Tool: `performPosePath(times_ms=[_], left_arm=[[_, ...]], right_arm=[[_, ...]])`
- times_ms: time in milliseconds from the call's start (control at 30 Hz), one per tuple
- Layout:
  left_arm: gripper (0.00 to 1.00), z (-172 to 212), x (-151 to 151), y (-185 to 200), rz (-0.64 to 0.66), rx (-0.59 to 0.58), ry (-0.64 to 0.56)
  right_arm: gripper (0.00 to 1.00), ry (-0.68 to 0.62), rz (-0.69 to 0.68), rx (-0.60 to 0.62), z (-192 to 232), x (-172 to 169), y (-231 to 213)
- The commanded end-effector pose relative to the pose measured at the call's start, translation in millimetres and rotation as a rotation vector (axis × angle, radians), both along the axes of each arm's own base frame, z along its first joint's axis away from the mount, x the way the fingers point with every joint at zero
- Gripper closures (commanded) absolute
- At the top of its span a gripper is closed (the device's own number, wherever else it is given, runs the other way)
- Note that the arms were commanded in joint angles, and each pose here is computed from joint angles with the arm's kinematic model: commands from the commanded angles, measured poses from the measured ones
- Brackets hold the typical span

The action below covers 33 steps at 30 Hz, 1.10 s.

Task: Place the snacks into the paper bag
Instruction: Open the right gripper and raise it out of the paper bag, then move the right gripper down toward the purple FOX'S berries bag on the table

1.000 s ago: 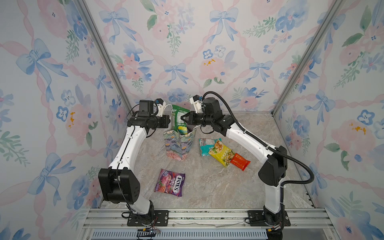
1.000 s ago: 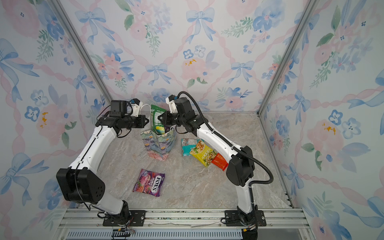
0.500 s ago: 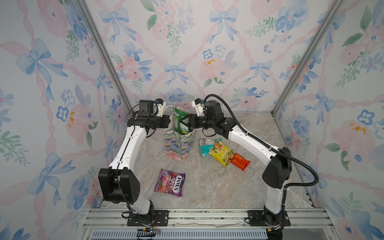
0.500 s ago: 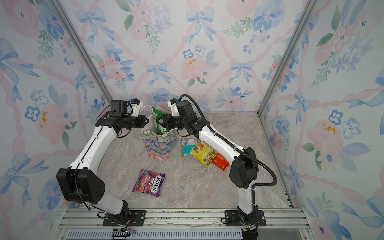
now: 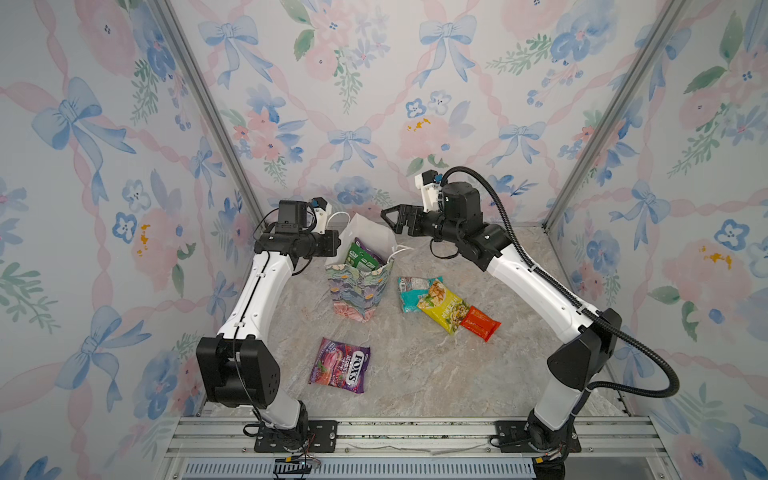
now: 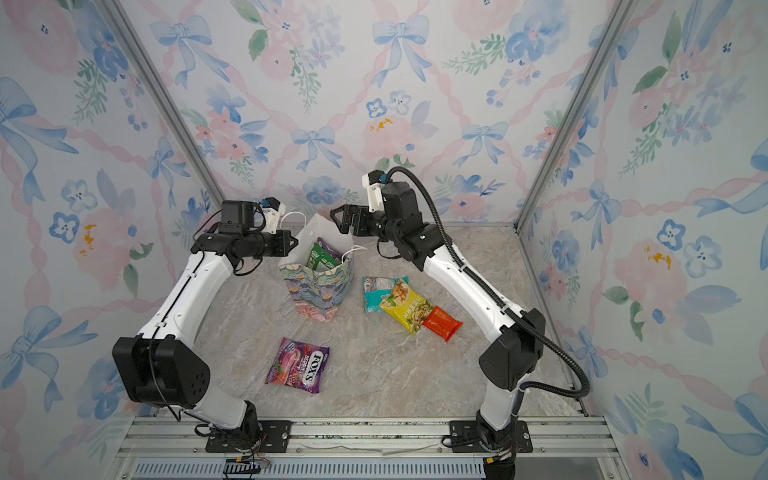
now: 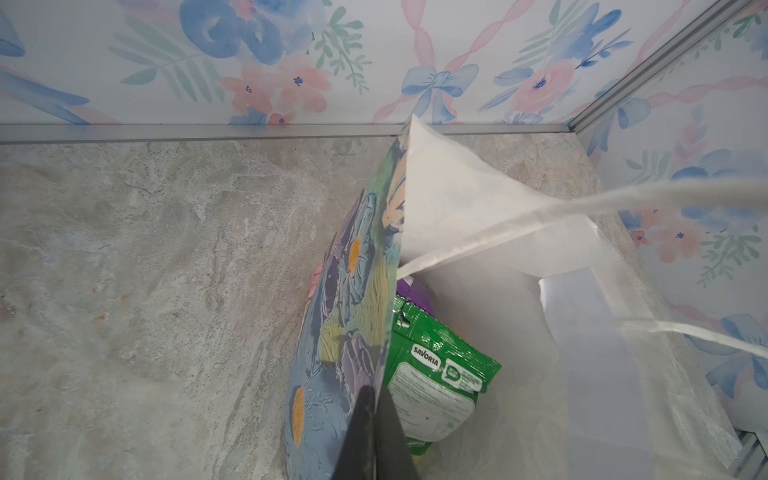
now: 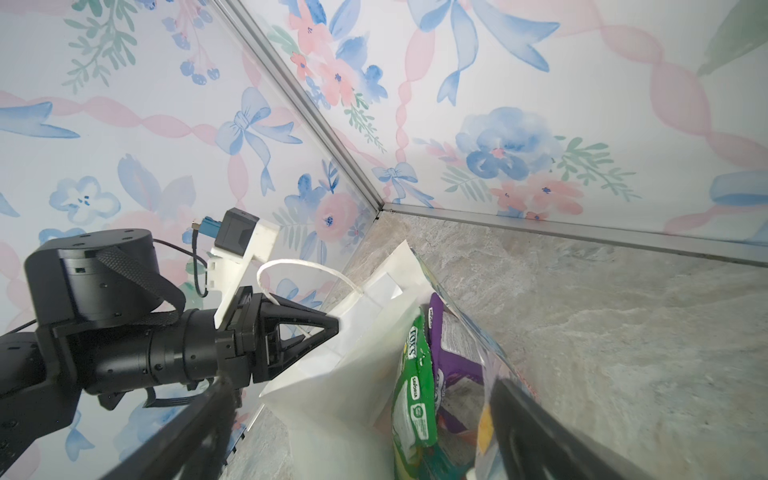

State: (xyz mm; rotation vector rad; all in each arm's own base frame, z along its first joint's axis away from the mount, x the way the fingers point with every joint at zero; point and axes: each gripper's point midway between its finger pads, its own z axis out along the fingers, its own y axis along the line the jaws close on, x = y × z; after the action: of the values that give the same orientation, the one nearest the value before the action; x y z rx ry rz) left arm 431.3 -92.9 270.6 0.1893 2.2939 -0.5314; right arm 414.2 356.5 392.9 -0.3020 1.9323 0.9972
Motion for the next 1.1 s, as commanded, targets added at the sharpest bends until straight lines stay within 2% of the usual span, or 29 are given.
performPosePath(times_ms=[0, 200, 367, 500, 600, 733, 1067], left_arm=[[1.00, -1.8, -8.1, -4.0, -0.021, 0.005, 0.009], [1.00, -3.4, -7.8, -3.1, -0.016, 0.009, 0.013], [1.00, -4.8, -7.3, -2.6, -0.014, 0.011, 0.016], [1.00, -5.0, -7.0, -2.8, -0.015, 0.011, 0.016], [1.00, -3.2, -7.6, -3.7, -0.019, 0.006, 0.013], [1.00, -2.7, -7.8, -4.0, -0.019, 0.004, 0.012], [1.00, -4.6, -7.4, -3.5, -0.018, 0.008, 0.016]], right_arm=[[0.02, -0.039, -0.041, -0.045, 10.8, -5.3, -21.0], [0.02, 0.028, -0.059, -0.119, -29.0, -33.1, -45.1], [0.02, 0.159, -0.057, -0.222, -97.6, -70.1, -66.8], [0.04, 0.277, 0.042, -0.325, -157.4, -114.4, -65.6], [0.07, 0.376, 0.136, -0.404, -198.1, -149.9, -54.5], [0.10, 0.468, 0.263, -0.444, -234.8, -187.2, -25.0], [0.25, 0.619, 0.486, -0.519, -290.2, -225.4, 33.3]])
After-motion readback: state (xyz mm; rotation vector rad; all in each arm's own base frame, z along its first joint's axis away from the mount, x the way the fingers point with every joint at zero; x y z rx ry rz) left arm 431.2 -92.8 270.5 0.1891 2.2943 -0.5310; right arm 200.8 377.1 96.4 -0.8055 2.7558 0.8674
